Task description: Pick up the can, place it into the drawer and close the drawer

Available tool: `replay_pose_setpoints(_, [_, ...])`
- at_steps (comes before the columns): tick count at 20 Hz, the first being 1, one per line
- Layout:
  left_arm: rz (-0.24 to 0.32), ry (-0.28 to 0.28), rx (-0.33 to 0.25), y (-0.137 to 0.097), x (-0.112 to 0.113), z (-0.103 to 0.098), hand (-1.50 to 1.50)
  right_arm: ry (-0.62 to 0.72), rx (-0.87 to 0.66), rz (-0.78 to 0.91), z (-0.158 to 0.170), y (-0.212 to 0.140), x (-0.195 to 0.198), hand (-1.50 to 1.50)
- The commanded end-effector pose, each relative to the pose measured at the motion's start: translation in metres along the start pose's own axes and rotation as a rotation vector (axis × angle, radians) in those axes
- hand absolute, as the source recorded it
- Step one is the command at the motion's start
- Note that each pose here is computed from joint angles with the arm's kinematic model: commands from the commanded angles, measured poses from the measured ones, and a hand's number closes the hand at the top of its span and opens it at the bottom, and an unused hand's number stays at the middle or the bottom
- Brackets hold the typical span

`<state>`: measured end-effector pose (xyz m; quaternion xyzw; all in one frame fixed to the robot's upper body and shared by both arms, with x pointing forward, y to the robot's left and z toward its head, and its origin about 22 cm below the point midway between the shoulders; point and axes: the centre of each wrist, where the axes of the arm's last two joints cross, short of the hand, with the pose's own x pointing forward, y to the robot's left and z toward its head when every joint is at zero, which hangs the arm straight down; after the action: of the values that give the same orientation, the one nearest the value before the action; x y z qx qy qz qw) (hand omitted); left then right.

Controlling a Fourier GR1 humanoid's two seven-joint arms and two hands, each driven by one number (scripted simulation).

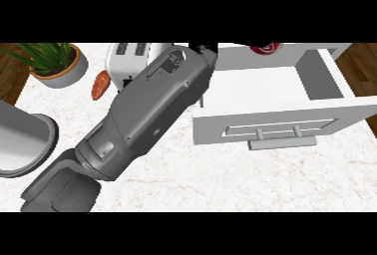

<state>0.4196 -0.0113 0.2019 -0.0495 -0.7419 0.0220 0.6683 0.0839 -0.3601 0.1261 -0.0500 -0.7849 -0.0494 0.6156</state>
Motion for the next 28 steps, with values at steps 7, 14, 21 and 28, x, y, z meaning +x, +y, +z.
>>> replay_pose_setpoints(7, [-0.084,0.026,0.047,0.002,-0.028,0.003,-1.5,0.009,0.016,0.002,-0.005,-0.008,-0.006,-1.5])
replay_pose_setpoints(14, [-0.086,0.03,0.107,0.001,-0.035,0.007,-1.5,-0.008,0.007,-0.001,-0.004,0.009,0.0,-1.5])
replay_pose_setpoints(21, [-0.083,0.039,0.123,-0.001,-0.024,-0.001,-1.5,0.004,0.018,0.02,-0.008,0.0,0.01,-1.5])
replay_pose_setpoints(28, [-0.067,-0.012,0.124,0.0,-0.038,0.008,-1.5,-0.137,0.035,0.175,-0.015,0.002,0.018,-1.5])
